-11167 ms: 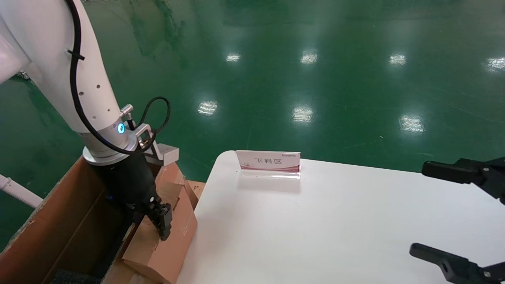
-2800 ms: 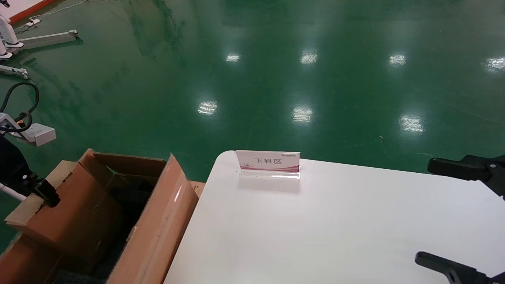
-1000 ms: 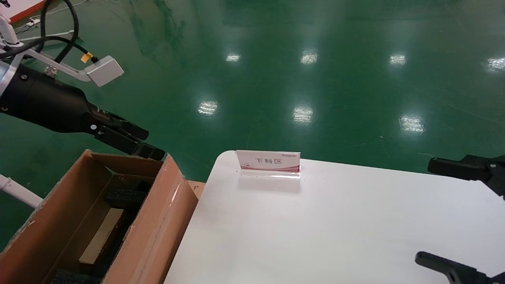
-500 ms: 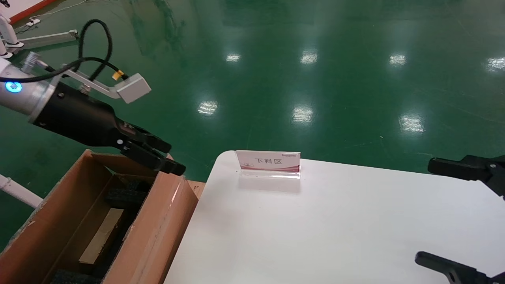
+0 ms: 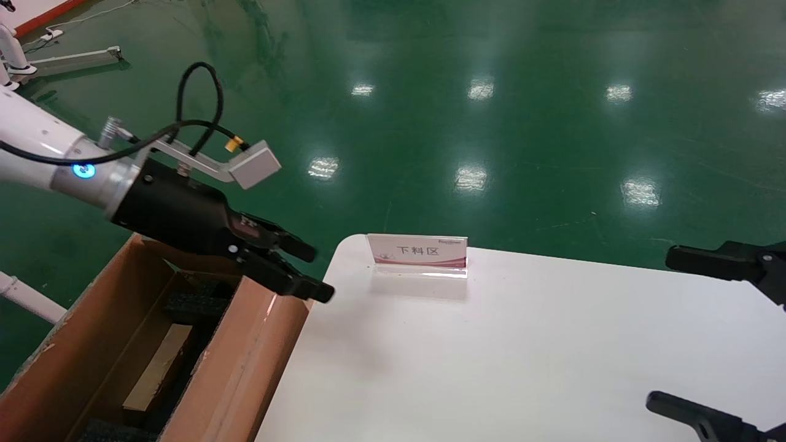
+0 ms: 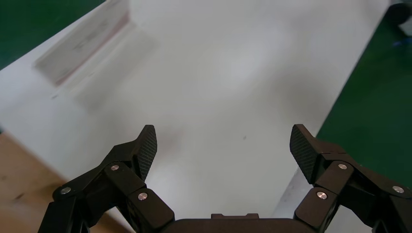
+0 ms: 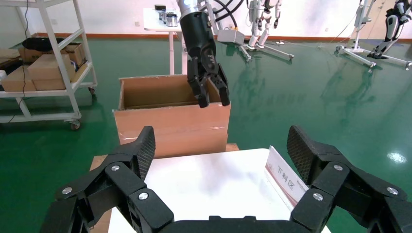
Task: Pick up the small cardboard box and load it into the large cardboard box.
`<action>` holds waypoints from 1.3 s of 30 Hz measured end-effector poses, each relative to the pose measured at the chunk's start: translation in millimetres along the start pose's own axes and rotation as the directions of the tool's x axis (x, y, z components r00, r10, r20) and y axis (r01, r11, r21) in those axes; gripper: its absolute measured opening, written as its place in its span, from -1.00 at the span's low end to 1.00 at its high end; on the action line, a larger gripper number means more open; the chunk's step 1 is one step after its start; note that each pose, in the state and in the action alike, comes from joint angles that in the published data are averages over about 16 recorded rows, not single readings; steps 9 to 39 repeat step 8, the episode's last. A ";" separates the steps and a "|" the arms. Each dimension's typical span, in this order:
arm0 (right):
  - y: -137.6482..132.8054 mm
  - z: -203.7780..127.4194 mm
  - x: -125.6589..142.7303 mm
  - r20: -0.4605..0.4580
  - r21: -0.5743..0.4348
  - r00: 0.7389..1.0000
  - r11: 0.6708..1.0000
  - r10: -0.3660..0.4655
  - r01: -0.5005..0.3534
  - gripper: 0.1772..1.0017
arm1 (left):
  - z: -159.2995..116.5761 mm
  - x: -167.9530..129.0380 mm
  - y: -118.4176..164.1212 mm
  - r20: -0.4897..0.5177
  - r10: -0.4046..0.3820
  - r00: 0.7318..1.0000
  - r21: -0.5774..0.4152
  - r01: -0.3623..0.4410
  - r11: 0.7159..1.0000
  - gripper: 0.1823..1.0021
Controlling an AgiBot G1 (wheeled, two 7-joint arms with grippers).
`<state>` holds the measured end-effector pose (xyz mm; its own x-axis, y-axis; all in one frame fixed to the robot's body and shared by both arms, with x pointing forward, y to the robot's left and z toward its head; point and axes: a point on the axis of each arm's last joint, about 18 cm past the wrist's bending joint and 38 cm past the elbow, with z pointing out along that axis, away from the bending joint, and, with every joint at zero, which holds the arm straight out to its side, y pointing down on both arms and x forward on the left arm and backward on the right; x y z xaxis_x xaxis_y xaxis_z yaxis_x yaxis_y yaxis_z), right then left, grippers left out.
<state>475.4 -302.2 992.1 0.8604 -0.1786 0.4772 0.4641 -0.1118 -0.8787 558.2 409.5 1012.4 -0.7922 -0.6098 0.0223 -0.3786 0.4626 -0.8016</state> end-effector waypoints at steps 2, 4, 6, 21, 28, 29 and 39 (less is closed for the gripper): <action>0.0 0.0 0.0 0.000 0.000 1.000 1.000 0.000 0.000 0.98 | 5.2 2.0 -0.3 -0.017 0.009 1.000 0.008 -0.009 1.000 0.98; 0.0 0.0 0.0 0.000 0.000 1.000 1.000 0.000 0.000 0.98 | 8.4 3.3 -0.5 -0.028 0.015 0.999 0.013 -0.015 1.000 0.98; 0.0 0.0 0.0 0.000 0.000 1.000 1.000 0.000 0.000 0.98 | 11.6 4.6 -0.7 -0.039 0.021 0.999 0.019 -0.021 1.000 0.98; 0.0 0.0 0.0 0.000 0.000 1.000 1.000 0.000 0.000 0.98 | 14.8 6.1 -0.9 -0.049 0.028 0.998 0.025 -0.026 0.999 0.98; 0.0 0.0 0.0 0.000 0.000 1.000 1.000 0.000 0.000 0.98 | 14.8 6.1 -0.9 -0.049 0.028 0.998 0.025 -0.026 0.999 0.98; 0.0 0.0 0.0 0.000 0.000 1.000 1.000 0.000 0.000 0.98 | 14.8 6.1 -0.9 -0.049 0.028 0.998 0.025 -0.026 0.999 0.98; 0.0 0.0 0.0 0.000 0.000 1.000 1.000 0.000 0.000 0.98 | 14.8 6.1 -0.9 -0.049 0.028 0.998 0.025 -0.026 0.999 0.98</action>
